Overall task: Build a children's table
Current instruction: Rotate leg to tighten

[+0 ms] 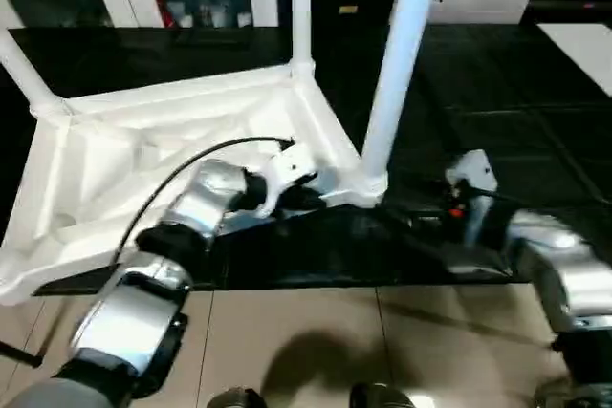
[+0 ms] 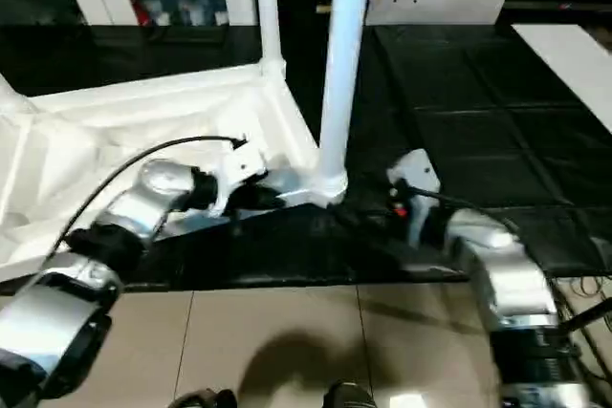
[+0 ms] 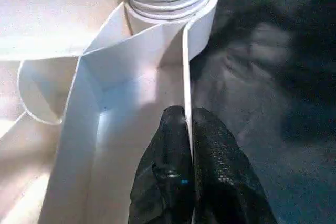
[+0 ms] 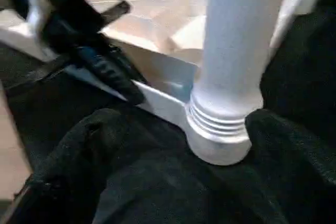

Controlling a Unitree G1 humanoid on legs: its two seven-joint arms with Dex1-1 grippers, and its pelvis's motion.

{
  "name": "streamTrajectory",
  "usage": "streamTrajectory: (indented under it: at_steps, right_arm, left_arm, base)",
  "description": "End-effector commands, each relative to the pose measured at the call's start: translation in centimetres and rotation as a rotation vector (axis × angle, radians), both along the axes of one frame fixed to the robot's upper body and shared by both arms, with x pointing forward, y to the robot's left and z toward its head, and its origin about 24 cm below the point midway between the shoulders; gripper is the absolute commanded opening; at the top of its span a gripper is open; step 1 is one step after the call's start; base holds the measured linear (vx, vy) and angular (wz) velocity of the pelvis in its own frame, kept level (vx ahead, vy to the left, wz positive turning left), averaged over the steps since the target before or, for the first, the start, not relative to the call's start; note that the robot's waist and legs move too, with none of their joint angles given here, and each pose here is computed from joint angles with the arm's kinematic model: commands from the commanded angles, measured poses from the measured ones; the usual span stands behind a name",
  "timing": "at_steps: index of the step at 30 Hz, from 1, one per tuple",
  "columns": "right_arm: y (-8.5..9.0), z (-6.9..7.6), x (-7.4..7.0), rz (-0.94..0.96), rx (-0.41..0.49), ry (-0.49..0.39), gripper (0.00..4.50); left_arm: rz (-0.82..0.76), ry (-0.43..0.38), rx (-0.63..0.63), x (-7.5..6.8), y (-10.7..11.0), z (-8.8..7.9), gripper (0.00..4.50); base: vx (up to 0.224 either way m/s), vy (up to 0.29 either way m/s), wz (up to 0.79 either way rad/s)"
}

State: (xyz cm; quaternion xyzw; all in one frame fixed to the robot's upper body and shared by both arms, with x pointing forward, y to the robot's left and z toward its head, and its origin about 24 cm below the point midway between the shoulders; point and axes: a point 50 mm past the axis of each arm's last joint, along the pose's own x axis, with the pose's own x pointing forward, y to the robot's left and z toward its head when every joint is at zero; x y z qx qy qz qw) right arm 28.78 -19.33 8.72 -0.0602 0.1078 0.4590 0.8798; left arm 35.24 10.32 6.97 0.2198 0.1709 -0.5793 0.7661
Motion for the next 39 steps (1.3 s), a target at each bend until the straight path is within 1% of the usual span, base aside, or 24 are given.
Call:
streamTrajectory:
  at_steps: [1, 3, 7, 8, 10, 11, 13, 15, 19, 20, 21, 22, 24, 25, 26, 27, 28, 29, 31, 34, 35, 36, 37, 39]
  right_arm:
    - [-0.2, 0.4, 0.0, 0.036, -0.024, -0.028, 4.48]
    - [-0.2, 0.2, 0.1, 0.073, -0.050, -0.026, 4.48]
    - [0.3, -0.1, 0.1, 0.150, -0.067, -0.014, 4.48]
    - [0.5, -0.2, 0.2, 0.172, -0.070, -0.013, 4.48]
    - [0.7, -0.3, 0.1, 0.225, -0.050, 0.018, 4.48]
    - [0.8, -0.3, 0.1, 0.242, -0.045, 0.028, 4.21]
    - [1.0, -0.4, 0.1, 0.299, -0.027, 0.059, 4.11]
    - [1.1, -0.4, 0.1, 0.340, -0.010, 0.090, 3.88]
    - [1.2, -0.5, 0.2, 0.378, 0.003, 0.122, 3.57]
    - [1.2, -0.5, 0.2, 0.382, 0.003, 0.125, 3.44]
    - [1.2, -0.5, 0.2, 0.382, 0.003, 0.126, 3.44]
    - [1.1, -0.6, 0.2, 0.385, 0.007, 0.129, 3.27]
    - [1.1, -0.6, 0.3, 0.386, 0.009, 0.129, 3.15]
    - [1.1, -0.6, 0.3, 0.386, 0.014, 0.128, 3.07]
    - [1.0, -0.6, 0.4, 0.387, 0.015, 0.128, 2.89]
    - [1.0, -0.6, 0.4, 0.388, 0.015, 0.128, 2.89]
    - [1.0, -0.6, 0.4, 0.389, 0.016, 0.129, 2.73]
    - [1.0, -0.6, 0.4, 0.391, 0.016, 0.127, 2.73]
    - [1.1, -0.6, 0.4, 0.394, 0.018, 0.127, 2.46]
    - [1.2, -0.6, 0.3, 0.401, 0.021, 0.129, 2.32]
    - [1.2, -0.6, 0.3, 0.402, 0.021, 0.128, 2.17]
    - [1.2, -0.6, 0.3, 0.404, 0.021, 0.128, 2.17]
    - [1.2, -0.6, 0.3, 0.405, 0.021, 0.129, 2.04]
    - [1.3, -0.6, 0.2, 0.415, 0.030, 0.140, 2.01]
  left_arm:
    - [-0.118, -0.027, -0.017, -0.5, -0.3, 0.7, 0.00]
    - [-0.202, -0.030, -0.009, -1.1, -0.1, 0.6, 0.00]
    - [-0.293, -0.025, 0.007, -1.9, 0.1, 0.2, 0.00]
    - [-0.314, -0.024, 0.006, -2.1, 0.1, 0.1, 0.00]
    - [-0.342, -0.018, 0.007, -2.4, 0.0, 0.0, 0.00]
    - [-0.346, -0.021, 0.014, -2.4, 0.1, 0.0, 0.00]
    - [-0.358, -0.033, 0.037, -2.5, 0.2, -0.1, 0.00]
    - [-0.346, -0.049, 0.051, -2.3, 0.4, -0.2, 0.00]
    - [-0.322, -0.059, 0.030, -2.1, 0.5, -0.1, 0.00]
    - [-0.317, -0.058, 0.019, -2.1, 0.5, -0.2, 0.00]
    - [-0.316, -0.058, 0.017, -2.1, 0.5, -0.2, 0.00]
    - [-0.304, -0.039, -0.024, -2.2, 0.5, -0.3, 0.00]
    - [-0.294, -0.029, -0.050, -2.3, 0.4, -0.4, 0.00]
    - [-0.285, -0.013, -0.088, -2.4, 0.4, -0.6, 0.00]
    - [-0.276, -0.006, -0.105, -2.4, 0.4, -0.8, 0.00]
    - [-0.275, -0.005, -0.107, -2.4, 0.4, -0.8, 0.00]
    - [-0.269, 0.000, -0.117, -2.5, 0.5, -1.0, 0.00]
    - [-0.265, 0.009, -0.120, -2.6, 0.6, -1.3, 0.00]
    - [-0.268, 0.013, -0.113, -2.8, 0.7, -1.7, 0.00]
    - [-0.269, 0.017, -0.116, -2.9, 0.8, -1.8, 0.00]
    - [-0.267, 0.017, -0.118, -2.9, 0.8, -1.8, 0.00]
    - [-0.266, 0.017, -0.119, -2.9, 0.8, -1.8, 0.00]
    - [-0.266, 0.017, -0.119, -2.9, 0.8, -1.9, 0.00]
    - [-0.264, 0.013, -0.116, -2.9, 0.9, -1.8, 0.00]
  base:
    - [0.000, 0.000, 0.00]
    - [0.000, 0.000, 0.00]
    - [0.000, 0.000, 0.00]
    - [0.000, 0.000, 0.00]
    - [0.000, 0.000, 0.00]
    - [0.000, 0.000, 0.00]
    - [0.000, 0.000, 0.00]
    - [0.000, 0.000, 0.00]
    - [0.000, 0.000, 0.00]
    - [0.000, 0.000, 0.00]
    - [0.000, 0.000, 0.00]
    - [0.000, 0.000, 0.00]
    - [0.000, 0.000, 0.00]
    - [0.000, 0.000, 0.00]
    - [0.000, 0.000, 0.00]
    - [0.000, 0.000, 0.00]
    - [0.000, 0.000, 0.00]
    - [0.000, 0.000, 0.00]
    - [0.000, 0.000, 0.00]
    - [0.000, 0.000, 0.00]
    - [0.000, 0.000, 0.00]
    - [0.000, 0.000, 0.00]
    - [0.000, 0.000, 0.00]
    - [0.000, 0.000, 0.00]
